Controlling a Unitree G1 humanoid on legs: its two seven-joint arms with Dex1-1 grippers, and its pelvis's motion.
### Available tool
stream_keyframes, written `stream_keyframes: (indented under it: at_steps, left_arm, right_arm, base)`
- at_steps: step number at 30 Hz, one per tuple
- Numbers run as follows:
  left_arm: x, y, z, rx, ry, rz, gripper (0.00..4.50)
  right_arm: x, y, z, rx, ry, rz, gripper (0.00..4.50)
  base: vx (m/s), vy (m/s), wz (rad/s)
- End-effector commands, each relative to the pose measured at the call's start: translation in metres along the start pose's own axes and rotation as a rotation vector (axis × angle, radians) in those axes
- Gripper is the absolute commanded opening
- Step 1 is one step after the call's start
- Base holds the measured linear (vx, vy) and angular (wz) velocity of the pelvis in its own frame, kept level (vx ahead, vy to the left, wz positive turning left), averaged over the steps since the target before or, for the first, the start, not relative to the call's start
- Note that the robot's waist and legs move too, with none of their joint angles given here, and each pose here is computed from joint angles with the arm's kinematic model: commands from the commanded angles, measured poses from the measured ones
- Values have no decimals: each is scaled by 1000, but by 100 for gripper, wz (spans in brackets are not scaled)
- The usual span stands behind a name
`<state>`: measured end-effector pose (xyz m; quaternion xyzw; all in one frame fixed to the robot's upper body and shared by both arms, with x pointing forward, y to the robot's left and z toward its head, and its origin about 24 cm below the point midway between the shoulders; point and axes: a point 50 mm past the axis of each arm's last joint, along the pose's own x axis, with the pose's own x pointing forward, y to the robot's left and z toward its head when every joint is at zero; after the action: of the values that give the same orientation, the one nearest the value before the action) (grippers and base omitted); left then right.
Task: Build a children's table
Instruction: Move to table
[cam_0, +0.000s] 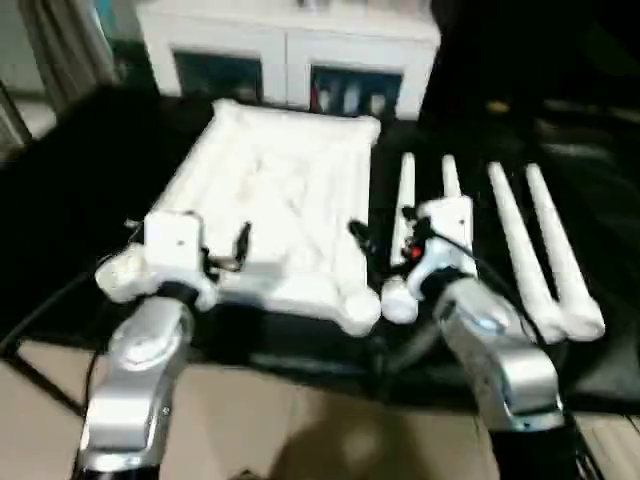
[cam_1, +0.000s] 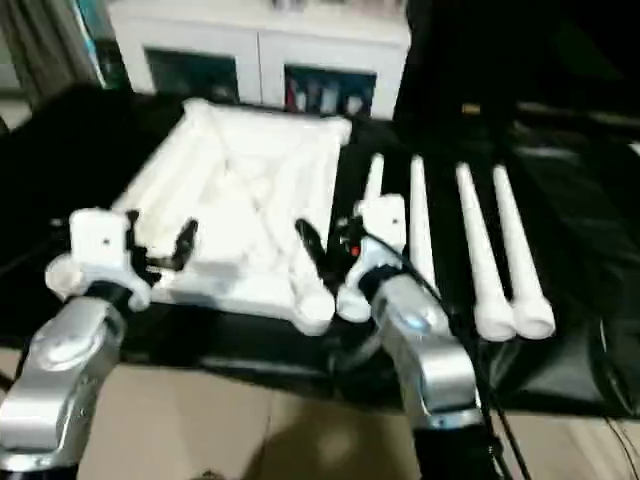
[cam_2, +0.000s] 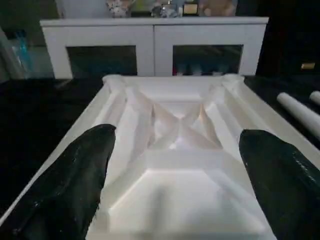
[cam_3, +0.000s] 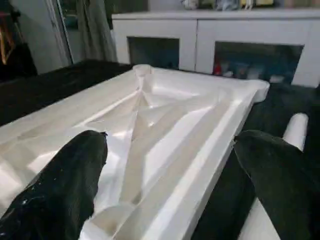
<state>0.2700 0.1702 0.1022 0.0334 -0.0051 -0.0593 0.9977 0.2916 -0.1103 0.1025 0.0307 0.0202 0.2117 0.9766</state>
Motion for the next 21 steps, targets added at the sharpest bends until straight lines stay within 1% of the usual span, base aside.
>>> stream_keyframes:
  at_steps: [1,5,7,11,13,17,21]
  left_arm:
    - [1,-4,2,-7,-4,-22,443]
    - [2,-2,2,-10,-4,-21,443]
    - [2,-2,1,-9,-1,-20,443]
    - [2,-2,2,-1,-1,-18,443]
    - [0,-1,2,14,-6,-21,443]
    - [-2,2,1,25,-4,-45,443]
    - [-4,4,-3,49,16,-96,443]
  right_arm:
    - [-3,-5,2,-5,-14,-14,450]
    - [-5,-7,1,-15,4,-29,450]
    - [-6,-7,1,-11,4,-30,450]
    - [-5,-7,-1,-40,26,-24,450]
    - [-5,-6,1,-42,14,-9,450]
    - [-5,-5,8,-62,-11,31,450]
    - [-7,-4,13,-81,-32,78,450]
  base:
    - [87,20,-7]
    - [127,20,-5]
    - [176,4,-37]
    - [124,-73,-22]
    - [145,-31,-11]
    - [10,3,-5]
    - [-100,95,-6]
